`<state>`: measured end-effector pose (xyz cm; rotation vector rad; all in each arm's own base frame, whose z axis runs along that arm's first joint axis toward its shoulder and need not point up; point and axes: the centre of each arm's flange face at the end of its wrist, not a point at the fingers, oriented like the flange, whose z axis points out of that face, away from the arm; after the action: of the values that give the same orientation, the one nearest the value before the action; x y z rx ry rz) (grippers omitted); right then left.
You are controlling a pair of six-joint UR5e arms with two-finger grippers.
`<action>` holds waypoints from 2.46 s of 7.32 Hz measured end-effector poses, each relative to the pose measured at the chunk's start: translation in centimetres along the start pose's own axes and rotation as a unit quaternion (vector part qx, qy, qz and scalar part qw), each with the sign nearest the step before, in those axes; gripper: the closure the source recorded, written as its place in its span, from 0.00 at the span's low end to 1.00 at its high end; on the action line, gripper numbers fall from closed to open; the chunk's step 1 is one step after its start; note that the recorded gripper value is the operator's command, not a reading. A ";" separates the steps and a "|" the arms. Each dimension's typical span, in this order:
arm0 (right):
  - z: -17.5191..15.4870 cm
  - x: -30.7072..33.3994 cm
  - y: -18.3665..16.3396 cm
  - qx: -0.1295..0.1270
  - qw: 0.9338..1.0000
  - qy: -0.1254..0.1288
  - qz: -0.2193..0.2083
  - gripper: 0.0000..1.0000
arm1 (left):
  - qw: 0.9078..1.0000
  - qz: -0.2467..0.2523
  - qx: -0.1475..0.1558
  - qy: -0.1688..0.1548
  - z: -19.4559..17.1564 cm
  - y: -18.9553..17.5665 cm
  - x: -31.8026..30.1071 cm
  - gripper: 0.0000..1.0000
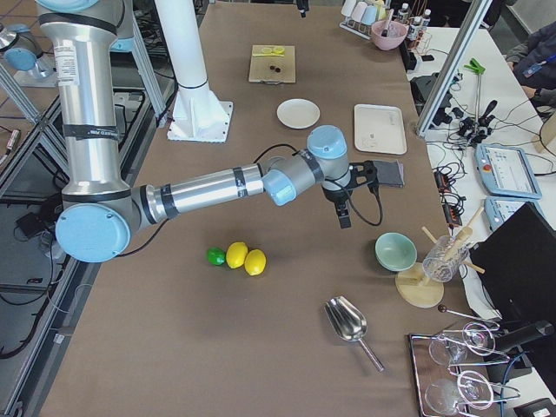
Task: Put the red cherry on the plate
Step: 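Move the left gripper down over the dark cherries on the cutting board, then grasp the dark cherries by their stems with the left gripper and lift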
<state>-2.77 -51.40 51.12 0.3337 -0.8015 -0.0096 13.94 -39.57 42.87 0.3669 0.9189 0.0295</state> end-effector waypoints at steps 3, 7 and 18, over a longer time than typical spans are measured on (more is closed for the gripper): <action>0.0 6.0 5.6 -0.018 0.999 0.034 -0.015 0.00 | 0.999 0.025 -0.044 -0.018 5.4 6.8 4.7 0.05; 0.2 7.5 6.9 -0.023 0.997 0.059 -0.042 0.00 | 0.998 0.033 -0.041 -0.017 9.8 12.4 9.2 0.22; 0.3 7.7 6.9 -0.023 0.997 0.061 -0.037 0.00 | 0.997 0.057 -0.058 -0.016 13.4 15.9 12.0 1.00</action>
<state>1.63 -45.95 58.80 0.3167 -0.6657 -0.0769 33.82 -26.52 46.06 0.3106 0.8603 0.1810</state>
